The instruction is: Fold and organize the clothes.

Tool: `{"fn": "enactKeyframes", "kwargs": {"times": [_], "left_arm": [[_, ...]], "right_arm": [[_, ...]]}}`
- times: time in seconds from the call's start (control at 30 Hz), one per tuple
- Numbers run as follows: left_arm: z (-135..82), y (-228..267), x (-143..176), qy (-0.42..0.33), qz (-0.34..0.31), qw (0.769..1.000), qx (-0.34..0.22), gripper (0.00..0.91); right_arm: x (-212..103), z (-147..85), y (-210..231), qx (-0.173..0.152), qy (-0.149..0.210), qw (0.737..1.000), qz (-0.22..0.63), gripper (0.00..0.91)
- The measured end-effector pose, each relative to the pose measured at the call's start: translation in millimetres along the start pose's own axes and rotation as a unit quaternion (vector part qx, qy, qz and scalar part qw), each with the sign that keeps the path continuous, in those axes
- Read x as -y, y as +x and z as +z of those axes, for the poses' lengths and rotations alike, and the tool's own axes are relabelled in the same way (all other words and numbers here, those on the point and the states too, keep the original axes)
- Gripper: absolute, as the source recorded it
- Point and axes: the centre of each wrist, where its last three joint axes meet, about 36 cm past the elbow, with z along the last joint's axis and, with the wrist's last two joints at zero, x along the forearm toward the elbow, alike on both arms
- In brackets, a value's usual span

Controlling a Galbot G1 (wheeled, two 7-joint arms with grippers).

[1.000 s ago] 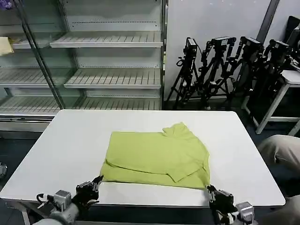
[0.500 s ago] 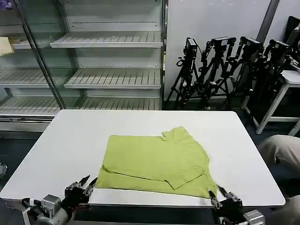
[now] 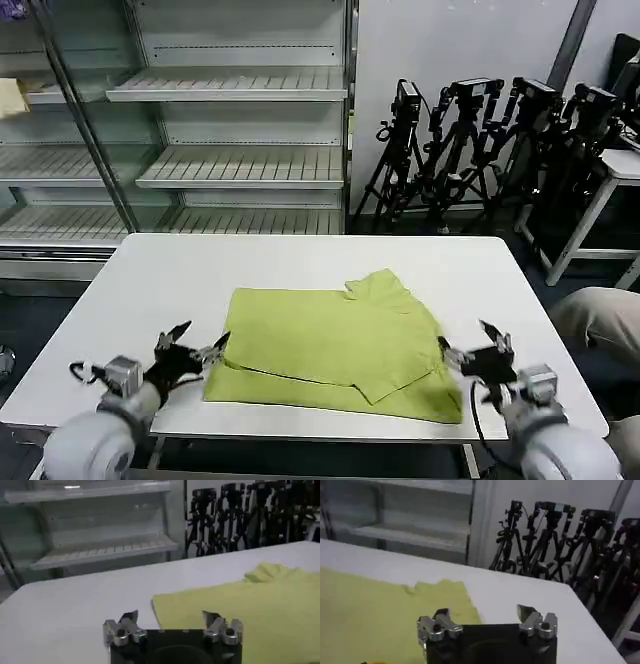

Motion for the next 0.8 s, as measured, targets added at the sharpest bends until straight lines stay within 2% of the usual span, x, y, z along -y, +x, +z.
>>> {"fn": "enactKeyframes", "kwargs": {"times": [0.17, 0.4, 0.8], "left_arm": [[-9, -43, -15, 0.007, 0.009, 1.000, 0.000, 0.907], [-17, -95, -33, 0.009, 0.015, 1.000, -0.018, 0.907], [-22, -139, -57, 0.015, 0.031, 0.998, -0.045, 0.907]], "right_arm": [[-7, -9, -60, 0.005, -0.023, 1.000, -0.002, 0.907], [-27, -23, -136, -0.006, -0.046, 0.999, -0.008, 0.907], [-53, -37, -224, -0.044, -0.074, 0.996, -0.009, 0.907]]}}
